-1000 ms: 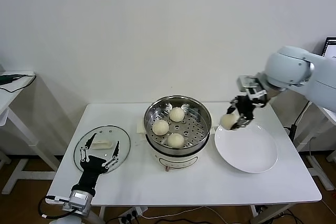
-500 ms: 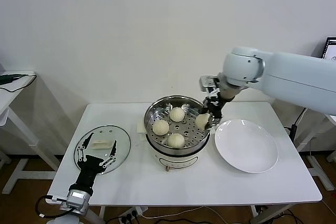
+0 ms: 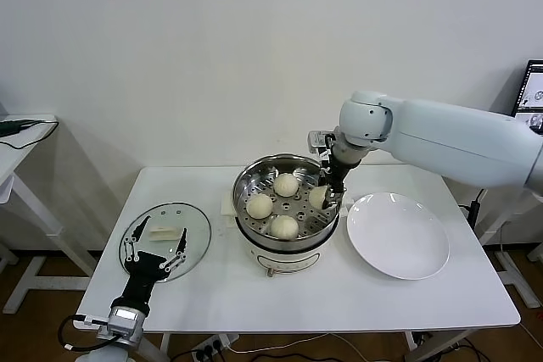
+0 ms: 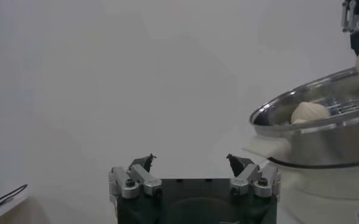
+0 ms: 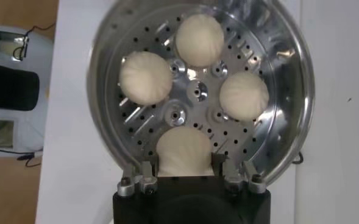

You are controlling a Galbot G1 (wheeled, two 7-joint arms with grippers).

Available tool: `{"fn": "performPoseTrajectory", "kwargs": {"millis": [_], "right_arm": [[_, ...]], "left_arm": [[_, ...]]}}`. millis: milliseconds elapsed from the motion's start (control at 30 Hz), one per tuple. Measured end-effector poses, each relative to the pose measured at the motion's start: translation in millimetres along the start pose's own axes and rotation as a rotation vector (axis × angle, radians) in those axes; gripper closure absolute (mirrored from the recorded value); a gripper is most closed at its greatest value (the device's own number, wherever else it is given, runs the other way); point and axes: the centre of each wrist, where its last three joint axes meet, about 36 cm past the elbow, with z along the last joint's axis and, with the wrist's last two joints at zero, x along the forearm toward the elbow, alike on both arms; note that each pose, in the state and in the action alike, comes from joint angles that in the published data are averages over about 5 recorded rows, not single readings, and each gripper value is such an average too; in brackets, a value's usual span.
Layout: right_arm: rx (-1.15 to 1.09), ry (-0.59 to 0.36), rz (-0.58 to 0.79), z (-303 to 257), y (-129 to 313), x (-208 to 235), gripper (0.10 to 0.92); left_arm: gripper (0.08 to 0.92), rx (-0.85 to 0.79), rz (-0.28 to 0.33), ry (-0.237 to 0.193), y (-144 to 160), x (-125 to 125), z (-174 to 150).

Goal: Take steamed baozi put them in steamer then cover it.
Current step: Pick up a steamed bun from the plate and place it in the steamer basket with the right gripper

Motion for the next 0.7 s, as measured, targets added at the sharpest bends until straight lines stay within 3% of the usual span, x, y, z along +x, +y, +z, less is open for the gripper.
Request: {"fn": "performPoseTrajectory", "kwargs": {"millis": [567,700], "right_arm": [[-0.003,0.010,-0.021,-8.8,-6.3,-40.3,0.419],[-0.005,0.010,-0.023,-8.3,-6.5,-42.1,0.378]], "left_arm": [[0.177,-0.001,-0.003,0.009,0.8,-0.3,5.6],[0.177,0.002,-0.001,0.011,-0.3,-1.2,6.8]]}}
